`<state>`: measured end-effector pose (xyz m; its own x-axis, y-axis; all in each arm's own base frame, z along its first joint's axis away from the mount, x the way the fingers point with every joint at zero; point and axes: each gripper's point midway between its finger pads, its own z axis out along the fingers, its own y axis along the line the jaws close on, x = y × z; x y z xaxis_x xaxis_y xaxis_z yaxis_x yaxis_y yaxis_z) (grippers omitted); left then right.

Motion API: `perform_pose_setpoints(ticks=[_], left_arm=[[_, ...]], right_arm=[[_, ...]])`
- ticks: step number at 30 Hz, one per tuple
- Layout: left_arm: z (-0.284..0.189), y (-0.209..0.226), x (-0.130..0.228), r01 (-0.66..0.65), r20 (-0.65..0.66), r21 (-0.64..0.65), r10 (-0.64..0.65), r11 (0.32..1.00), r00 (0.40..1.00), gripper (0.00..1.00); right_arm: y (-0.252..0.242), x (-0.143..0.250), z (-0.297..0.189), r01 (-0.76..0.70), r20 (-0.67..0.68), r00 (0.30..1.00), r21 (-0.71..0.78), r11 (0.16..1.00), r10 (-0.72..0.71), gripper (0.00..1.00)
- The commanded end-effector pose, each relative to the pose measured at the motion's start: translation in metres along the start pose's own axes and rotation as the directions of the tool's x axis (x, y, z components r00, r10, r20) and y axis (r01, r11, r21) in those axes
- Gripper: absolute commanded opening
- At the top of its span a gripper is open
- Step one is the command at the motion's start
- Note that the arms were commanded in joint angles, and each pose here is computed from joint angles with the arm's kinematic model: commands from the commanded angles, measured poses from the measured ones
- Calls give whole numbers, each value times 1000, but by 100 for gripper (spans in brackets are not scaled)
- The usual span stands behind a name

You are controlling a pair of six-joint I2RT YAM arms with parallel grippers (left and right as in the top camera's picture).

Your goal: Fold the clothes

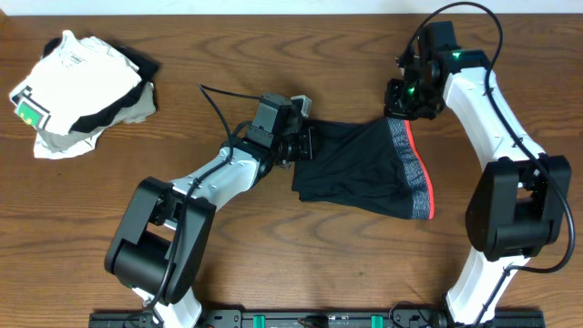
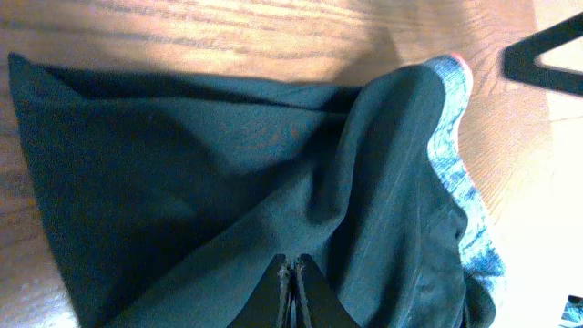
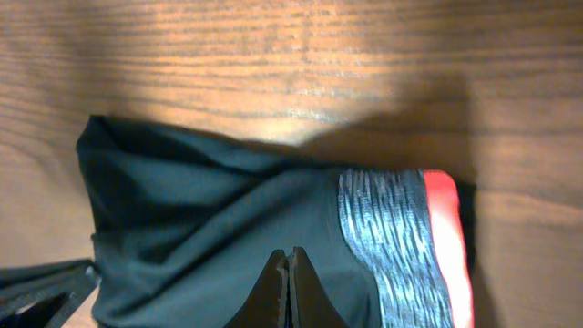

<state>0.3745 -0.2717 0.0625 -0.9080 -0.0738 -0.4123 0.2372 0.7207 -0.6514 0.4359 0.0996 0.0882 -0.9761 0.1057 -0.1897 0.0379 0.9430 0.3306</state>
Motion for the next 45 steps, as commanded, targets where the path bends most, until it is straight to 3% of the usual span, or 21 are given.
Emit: perform_pose_setpoints(ticks=[1,13,19,23,32,40,45], left_arm=[[5,5,0,14,2,-3,-14,1000,1000,6],[23,25,13,54,-33,-29,-55,998,998,6],[32,49,21,91,-55,-72,-96,993,994,6],[25,70,15,136,-41,-104,-141,985,989,6],[1,115,-2,223,20,-173,-223,959,975,6],[-11,123,-14,233,54,-172,-227,957,972,6],[-30,102,-32,218,81,-93,-211,972,974,6]], right_arm=[[2,12,20,-14,-35,999,-7,1000,14,1],[-16,34,53,-48,-50,998,10,999,49,1],[-44,46,60,-62,-58,996,133,989,70,2],[-70,50,59,-81,-49,994,225,971,94,1],[-102,45,51,-135,-24,989,250,959,145,1],[-116,43,43,-128,-17,990,323,938,141,1],[-114,34,13,-126,-14,990,367,922,141,1]])
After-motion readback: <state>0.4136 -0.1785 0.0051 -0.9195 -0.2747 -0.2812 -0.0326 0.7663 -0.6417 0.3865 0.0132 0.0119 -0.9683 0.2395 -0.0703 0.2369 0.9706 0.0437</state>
